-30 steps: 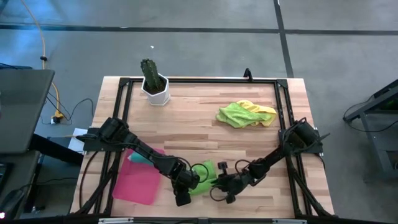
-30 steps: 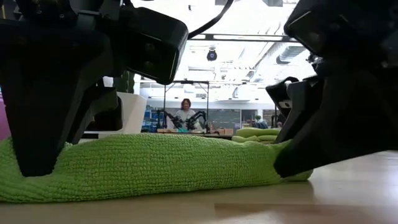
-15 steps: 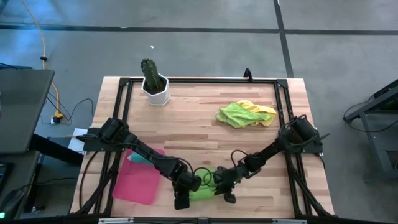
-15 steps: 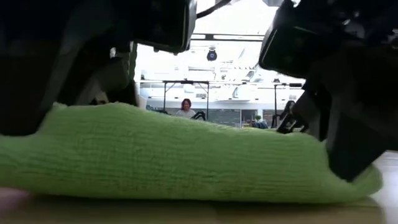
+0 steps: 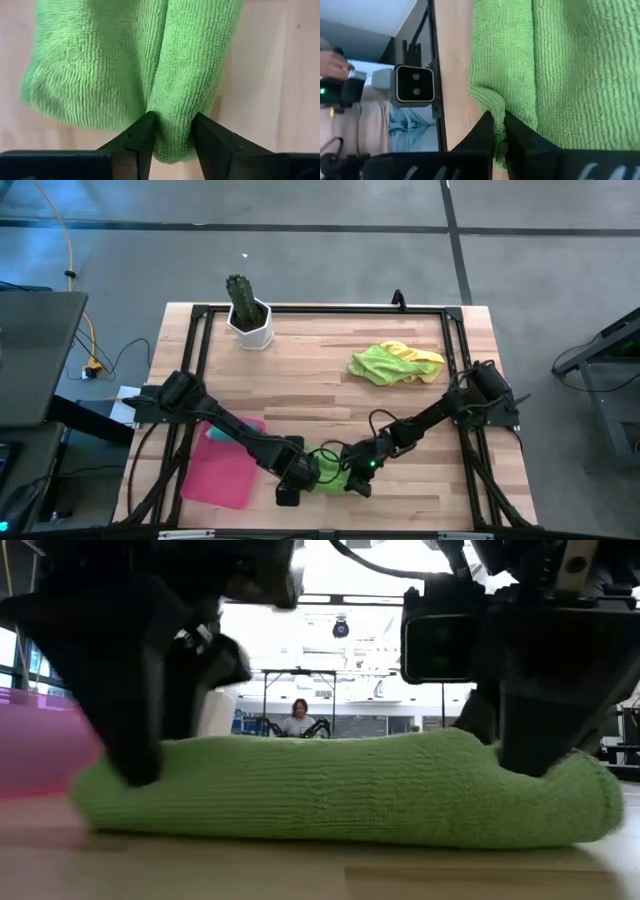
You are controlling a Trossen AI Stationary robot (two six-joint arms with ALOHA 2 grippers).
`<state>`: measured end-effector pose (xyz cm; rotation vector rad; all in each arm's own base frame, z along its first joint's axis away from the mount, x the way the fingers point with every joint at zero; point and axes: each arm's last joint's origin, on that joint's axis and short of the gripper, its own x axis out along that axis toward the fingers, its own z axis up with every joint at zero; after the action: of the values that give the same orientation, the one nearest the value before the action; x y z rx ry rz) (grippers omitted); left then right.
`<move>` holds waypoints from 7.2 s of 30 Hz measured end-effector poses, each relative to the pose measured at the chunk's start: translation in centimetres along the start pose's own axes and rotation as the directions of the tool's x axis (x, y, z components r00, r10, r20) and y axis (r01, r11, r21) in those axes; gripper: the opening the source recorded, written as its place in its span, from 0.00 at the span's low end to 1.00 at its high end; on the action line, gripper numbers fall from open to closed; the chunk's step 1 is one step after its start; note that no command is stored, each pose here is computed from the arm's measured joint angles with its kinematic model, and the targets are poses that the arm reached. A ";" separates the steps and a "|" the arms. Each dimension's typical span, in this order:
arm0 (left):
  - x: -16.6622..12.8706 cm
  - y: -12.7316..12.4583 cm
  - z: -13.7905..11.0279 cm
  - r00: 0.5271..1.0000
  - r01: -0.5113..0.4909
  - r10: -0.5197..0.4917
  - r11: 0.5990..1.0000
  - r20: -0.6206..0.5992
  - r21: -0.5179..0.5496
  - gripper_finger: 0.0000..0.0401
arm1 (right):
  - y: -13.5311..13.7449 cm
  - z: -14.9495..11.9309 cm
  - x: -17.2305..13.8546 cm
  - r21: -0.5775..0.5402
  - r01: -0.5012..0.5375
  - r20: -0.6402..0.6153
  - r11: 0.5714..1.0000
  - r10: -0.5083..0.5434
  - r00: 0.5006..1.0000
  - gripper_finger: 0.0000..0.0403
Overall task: Roll microfiber towels into tight, uniform cylinder then place into a basket
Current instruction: Roll the dark green towel
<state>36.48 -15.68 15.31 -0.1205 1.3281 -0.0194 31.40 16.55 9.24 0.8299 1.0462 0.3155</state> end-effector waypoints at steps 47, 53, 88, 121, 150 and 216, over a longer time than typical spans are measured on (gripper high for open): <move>2.3 -1.2 0.2 0.968 -0.232 0.207 0.953 0.139 0.193 0.54 | 1.1 -1.7 -0.2 0.239 0.122 0.132 0.963 -0.157 0.979 0.02; 3.1 -0.3 0.6 0.995 -0.097 0.093 0.992 0.048 0.081 0.42 | 1.1 -1.7 -0.2 0.172 0.133 0.132 0.976 -0.157 0.979 0.02; 2.5 -1.7 0.9 0.969 0.248 -0.248 0.968 -0.010 -0.050 0.07 | 6.1 -4.5 -2.2 -0.874 0.418 0.346 0.248 -0.288 0.893 0.42; 2.5 -0.6 1.5 0.968 0.251 -0.252 0.962 0.003 -0.102 0.07 | 6.1 -5.4 0.4 -0.824 0.468 0.424 0.319 -0.201 0.883 0.42; 2.4 -0.6 1.6 0.970 0.242 -0.242 0.966 0.012 -0.096 0.24 | 3.2 -4.6 1.3 -0.463 0.409 0.267 0.786 -0.317 0.910 0.04; 1.8 -3.9 1.7 0.884 -0.457 0.431 0.720 0.179 0.522 0.36 | 3.9 -5.5 1.7 0.188 0.197 0.231 0.962 -0.239 0.943 0.02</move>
<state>38.77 -19.57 14.40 0.6988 1.2279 0.0091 28.06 22.66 9.69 0.8652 0.9220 -0.0658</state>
